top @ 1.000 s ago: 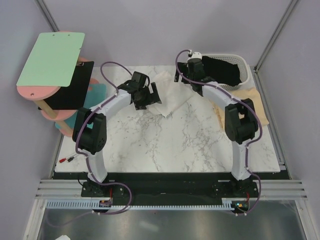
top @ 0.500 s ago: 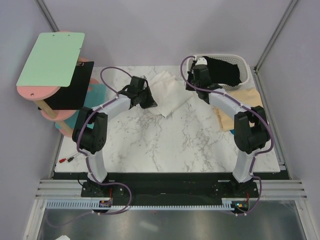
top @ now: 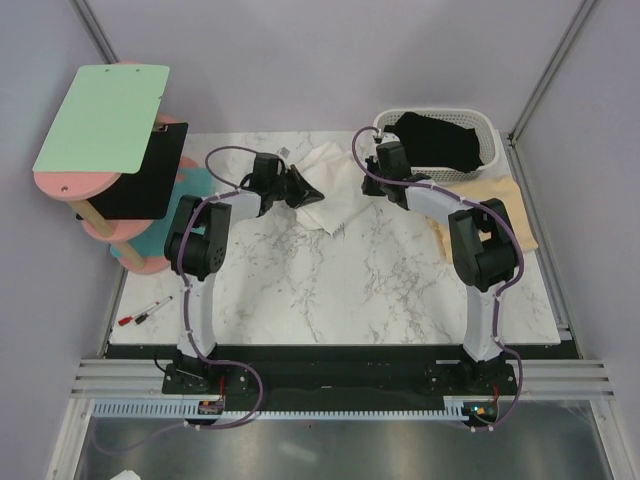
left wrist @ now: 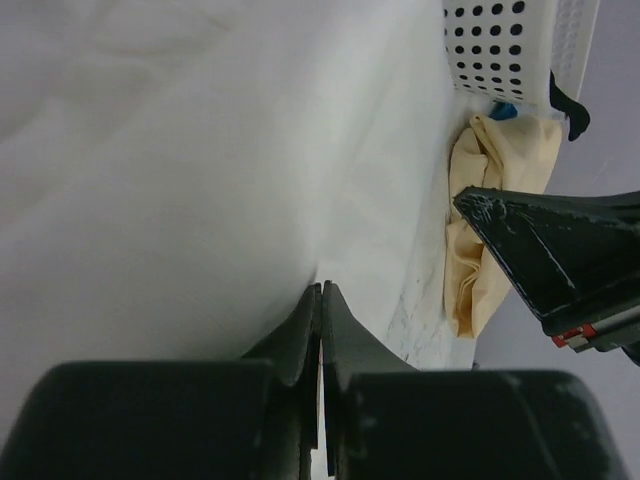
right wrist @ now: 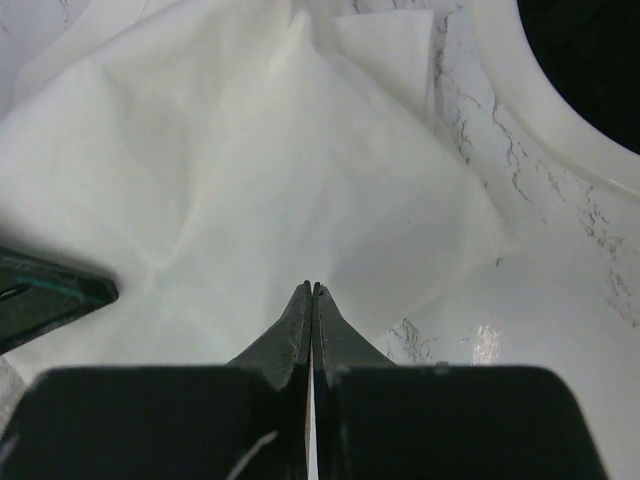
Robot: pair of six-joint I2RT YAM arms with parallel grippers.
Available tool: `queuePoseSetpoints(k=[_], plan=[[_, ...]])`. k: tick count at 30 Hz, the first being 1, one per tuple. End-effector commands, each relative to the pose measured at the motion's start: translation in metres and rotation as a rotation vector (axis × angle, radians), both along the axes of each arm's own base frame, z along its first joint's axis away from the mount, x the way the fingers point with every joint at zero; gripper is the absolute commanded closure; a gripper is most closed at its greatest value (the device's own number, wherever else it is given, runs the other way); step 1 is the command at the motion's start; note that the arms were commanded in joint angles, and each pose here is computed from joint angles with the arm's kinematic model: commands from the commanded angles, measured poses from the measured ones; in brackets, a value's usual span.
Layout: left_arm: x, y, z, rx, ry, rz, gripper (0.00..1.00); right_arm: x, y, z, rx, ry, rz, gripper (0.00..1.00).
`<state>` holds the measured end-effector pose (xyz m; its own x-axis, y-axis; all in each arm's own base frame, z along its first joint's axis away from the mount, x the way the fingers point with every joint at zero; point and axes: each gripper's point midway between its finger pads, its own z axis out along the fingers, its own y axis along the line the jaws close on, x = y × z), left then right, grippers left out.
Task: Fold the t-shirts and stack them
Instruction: Smooth out wrinkles on the folded tshirt
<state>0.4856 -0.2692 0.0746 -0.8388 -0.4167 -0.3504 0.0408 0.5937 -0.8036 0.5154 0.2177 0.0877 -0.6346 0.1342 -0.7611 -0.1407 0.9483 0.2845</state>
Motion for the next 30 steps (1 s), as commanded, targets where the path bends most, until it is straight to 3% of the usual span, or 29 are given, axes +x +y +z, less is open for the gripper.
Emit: queuePoseSetpoints(k=[1, 13, 18, 22, 30], plan=[[0.019, 0.002, 0.004, -0.245, 0.001, -0.018, 0.98, 0.007, 0.01, 0.012, 0.045, -0.028, 0.026, 1.0], [0.023, 0.022, -0.026, -0.263, 0.074, 0.009, 0.98, 0.029, 0.03, 0.004, 0.078, -0.052, 0.07, 0.99], [0.018, 0.023, -0.027, -0.253, 0.072, 0.003, 0.98, 0.032, 0.028, -0.056, 0.022, 0.075, 0.048, 1.0], [0.014, 0.026, -0.023, -0.208, 0.054, -0.01, 0.98, 0.014, 0.022, -0.083, -0.007, 0.166, 0.049, 1.0], [-0.011, 0.039, 0.02, -0.083, -0.033, -0.026, 0.98, -0.042, 0.017, -0.075, -0.041, 0.238, 0.085, 1.0]])
